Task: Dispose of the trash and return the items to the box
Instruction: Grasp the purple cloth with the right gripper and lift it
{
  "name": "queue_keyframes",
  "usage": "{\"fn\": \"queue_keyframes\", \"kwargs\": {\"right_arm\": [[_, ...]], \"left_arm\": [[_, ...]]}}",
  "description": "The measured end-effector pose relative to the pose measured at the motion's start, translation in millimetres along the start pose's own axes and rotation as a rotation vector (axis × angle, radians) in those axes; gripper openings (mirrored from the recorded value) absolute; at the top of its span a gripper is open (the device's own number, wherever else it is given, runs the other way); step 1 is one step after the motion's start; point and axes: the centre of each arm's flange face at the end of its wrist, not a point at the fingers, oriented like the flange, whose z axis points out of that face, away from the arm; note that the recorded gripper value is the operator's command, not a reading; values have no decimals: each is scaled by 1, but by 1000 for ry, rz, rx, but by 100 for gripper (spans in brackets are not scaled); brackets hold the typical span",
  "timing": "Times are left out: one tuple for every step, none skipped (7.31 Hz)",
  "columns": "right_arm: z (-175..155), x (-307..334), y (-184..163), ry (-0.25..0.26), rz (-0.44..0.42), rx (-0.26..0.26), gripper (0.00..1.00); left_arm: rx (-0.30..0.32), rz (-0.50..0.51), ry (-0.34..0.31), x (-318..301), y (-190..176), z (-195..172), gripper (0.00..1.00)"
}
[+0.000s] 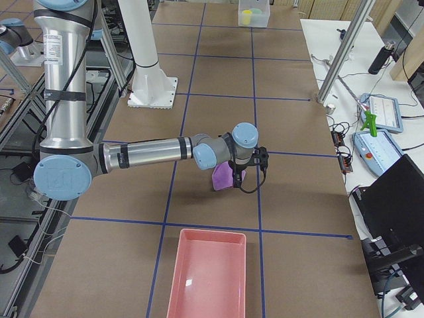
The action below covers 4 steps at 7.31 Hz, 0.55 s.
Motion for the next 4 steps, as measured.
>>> {"fn": "queue_keyframes", "kwargs": {"right_arm": [[-5, -11, 1, -6, 20, 11, 100], [-6, -26, 3, -17, 40, 24, 100], [-1, -38, 6, -27, 51, 34, 100], [10, -52, 10, -28, 60, 37, 100]], "left_arm": [[0, 26, 57, 30, 12, -24, 97], [-28, 43, 106, 67, 21, -43, 97], [-53, 64, 119, 102, 31, -55, 97], [-74, 76, 118, 135, 43, -62, 97]]}}
